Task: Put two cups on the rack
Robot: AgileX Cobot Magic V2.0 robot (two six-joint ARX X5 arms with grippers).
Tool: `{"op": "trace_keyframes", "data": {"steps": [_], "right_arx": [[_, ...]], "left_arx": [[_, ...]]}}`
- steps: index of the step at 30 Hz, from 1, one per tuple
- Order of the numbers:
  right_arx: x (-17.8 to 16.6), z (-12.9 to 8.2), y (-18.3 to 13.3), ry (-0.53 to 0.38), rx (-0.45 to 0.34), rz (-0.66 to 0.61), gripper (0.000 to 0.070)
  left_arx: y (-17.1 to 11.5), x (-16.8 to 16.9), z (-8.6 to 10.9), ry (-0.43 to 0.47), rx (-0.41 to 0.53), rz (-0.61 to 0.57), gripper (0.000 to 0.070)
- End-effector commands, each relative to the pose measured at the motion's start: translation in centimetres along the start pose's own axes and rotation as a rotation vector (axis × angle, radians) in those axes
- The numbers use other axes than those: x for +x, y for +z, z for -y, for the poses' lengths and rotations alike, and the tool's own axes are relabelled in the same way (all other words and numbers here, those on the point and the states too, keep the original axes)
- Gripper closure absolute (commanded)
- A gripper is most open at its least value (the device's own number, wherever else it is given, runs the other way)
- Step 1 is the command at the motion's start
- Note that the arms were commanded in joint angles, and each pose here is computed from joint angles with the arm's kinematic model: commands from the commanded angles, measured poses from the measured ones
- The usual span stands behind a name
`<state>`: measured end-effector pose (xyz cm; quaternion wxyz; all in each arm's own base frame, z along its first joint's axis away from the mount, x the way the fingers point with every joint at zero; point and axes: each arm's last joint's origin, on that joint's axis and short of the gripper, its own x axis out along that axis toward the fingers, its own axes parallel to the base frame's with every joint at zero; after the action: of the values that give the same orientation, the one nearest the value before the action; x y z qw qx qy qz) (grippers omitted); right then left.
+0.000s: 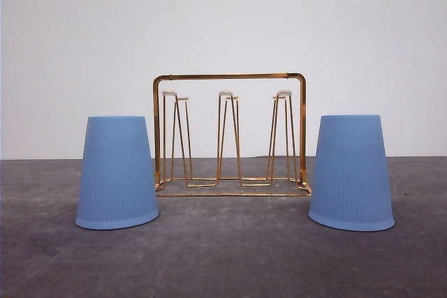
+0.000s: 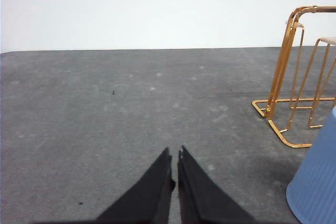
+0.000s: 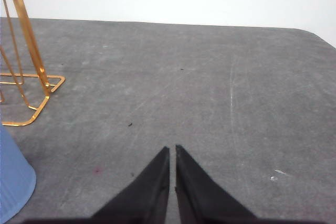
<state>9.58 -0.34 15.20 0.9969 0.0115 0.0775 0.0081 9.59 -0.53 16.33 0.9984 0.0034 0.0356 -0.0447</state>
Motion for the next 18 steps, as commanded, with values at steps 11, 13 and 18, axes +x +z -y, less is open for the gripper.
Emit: {"op": "trace_keyframes", "data": {"steps": [11, 13, 18], "right_arx": [[-0.2, -0.1, 1.0, 0.018, 0.182, 0.075, 0.0692], [-0.6, -0.1, 2.3, 0.029, 0.259, 0.127, 0.0693], [-2.9, -0.3, 6.8, 0.037, 0.275, 0.190, 0.0693]], "left_arx": [[0.2, 0.0, 0.0, -0.007, -0.425, 0.033, 0.0700], [1.2, -0.2, 0.0, -0.019, -0.457, 0.088, 0.0699], [5.4, -1.9, 0.0, 0.017, -0.387, 0.098, 0.0696]]}}
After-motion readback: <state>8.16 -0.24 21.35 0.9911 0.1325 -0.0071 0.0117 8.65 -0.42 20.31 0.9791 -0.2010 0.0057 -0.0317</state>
